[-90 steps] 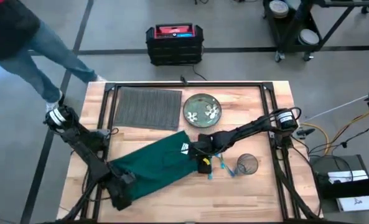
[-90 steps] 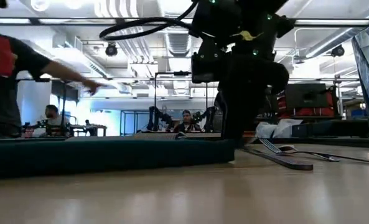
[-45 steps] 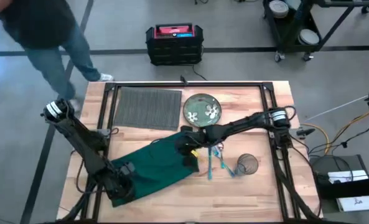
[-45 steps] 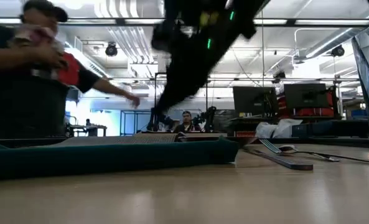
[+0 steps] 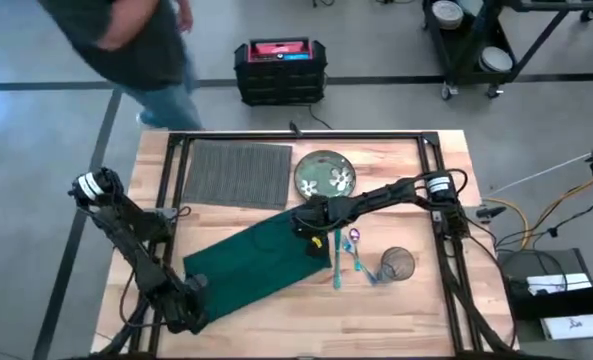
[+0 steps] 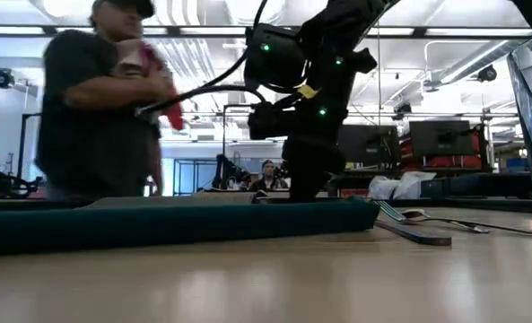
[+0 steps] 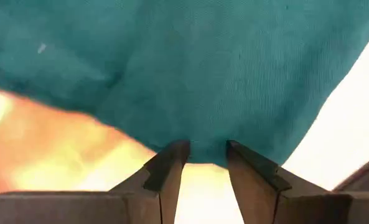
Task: Set table place
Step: Fold the green napkin
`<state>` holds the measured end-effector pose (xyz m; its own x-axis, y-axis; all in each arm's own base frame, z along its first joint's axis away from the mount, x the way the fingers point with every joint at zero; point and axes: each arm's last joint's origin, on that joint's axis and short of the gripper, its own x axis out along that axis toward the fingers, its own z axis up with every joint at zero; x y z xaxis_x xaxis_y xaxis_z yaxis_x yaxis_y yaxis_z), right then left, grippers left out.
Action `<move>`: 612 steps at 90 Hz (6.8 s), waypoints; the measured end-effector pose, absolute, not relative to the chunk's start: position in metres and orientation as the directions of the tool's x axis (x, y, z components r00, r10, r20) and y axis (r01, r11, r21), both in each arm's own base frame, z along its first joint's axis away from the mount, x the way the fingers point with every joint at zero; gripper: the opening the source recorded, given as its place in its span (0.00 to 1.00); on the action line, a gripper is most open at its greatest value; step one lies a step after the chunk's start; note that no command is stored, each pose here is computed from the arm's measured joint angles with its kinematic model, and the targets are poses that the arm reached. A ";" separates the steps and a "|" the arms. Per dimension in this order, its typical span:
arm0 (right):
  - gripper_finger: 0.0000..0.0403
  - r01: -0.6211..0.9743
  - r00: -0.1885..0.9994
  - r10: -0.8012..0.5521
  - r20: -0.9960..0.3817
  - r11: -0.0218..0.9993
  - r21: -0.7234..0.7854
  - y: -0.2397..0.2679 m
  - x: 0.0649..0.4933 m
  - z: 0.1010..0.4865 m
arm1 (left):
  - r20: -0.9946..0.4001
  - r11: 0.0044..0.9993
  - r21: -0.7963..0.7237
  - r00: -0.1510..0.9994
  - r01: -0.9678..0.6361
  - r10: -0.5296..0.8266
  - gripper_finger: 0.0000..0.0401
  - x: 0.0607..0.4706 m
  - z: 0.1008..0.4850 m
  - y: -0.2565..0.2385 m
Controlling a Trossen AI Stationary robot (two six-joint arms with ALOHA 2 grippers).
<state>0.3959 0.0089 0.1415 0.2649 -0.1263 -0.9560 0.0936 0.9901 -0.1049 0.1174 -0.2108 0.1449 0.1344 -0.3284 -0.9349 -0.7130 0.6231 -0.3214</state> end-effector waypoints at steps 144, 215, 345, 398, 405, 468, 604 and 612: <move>0.19 -0.073 0.456 -0.002 -0.890 0.997 -0.040 0.001 0.430 0.210 | -0.868 0.671 -0.368 0.497 -0.643 0.000 0.28 0.136 0.202 -0.150; 0.47 -0.253 0.402 0.137 -0.906 0.967 0.034 -0.048 0.419 0.212 | -0.884 0.633 -0.294 0.456 -0.716 0.105 0.57 0.168 0.193 -0.085; 0.03 -0.214 0.297 0.076 -0.952 0.977 0.011 -0.073 0.415 0.167 | -0.869 0.782 -0.188 0.471 -0.594 0.149 0.28 0.191 0.174 -0.092; 0.46 -0.213 0.285 0.079 -0.955 0.977 0.017 -0.074 0.417 0.153 | -0.829 0.707 -0.111 0.457 -0.698 0.321 0.28 0.232 0.156 -0.022; 0.46 -0.219 0.283 0.079 -0.956 0.976 0.016 -0.074 0.416 0.153 | -0.850 0.745 -0.148 0.469 -0.651 0.241 0.28 0.239 0.145 -0.017; 0.38 -0.286 0.215 0.091 -0.972 0.958 0.027 -0.079 0.411 0.160 | -0.861 0.801 -0.134 0.469 -0.584 0.198 0.28 0.248 0.129 -0.018; 0.01 -0.193 0.326 -0.148 -0.934 0.957 -0.219 -0.087 0.422 0.178 | -0.862 0.805 -0.135 0.469 -0.577 0.191 0.28 0.247 0.131 -0.020; 0.05 -0.171 0.325 -0.153 -0.933 0.961 -0.217 -0.088 0.422 0.180 | -0.881 0.811 -0.145 0.448 -0.567 0.156 0.28 0.246 0.137 -0.021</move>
<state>0.4215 -0.0883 0.1797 0.3249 -0.1529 -0.9333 -0.1714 0.9610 -0.2171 0.2457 -0.0211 0.1366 0.4476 0.1557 -0.8806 -0.5670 0.8109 -0.1448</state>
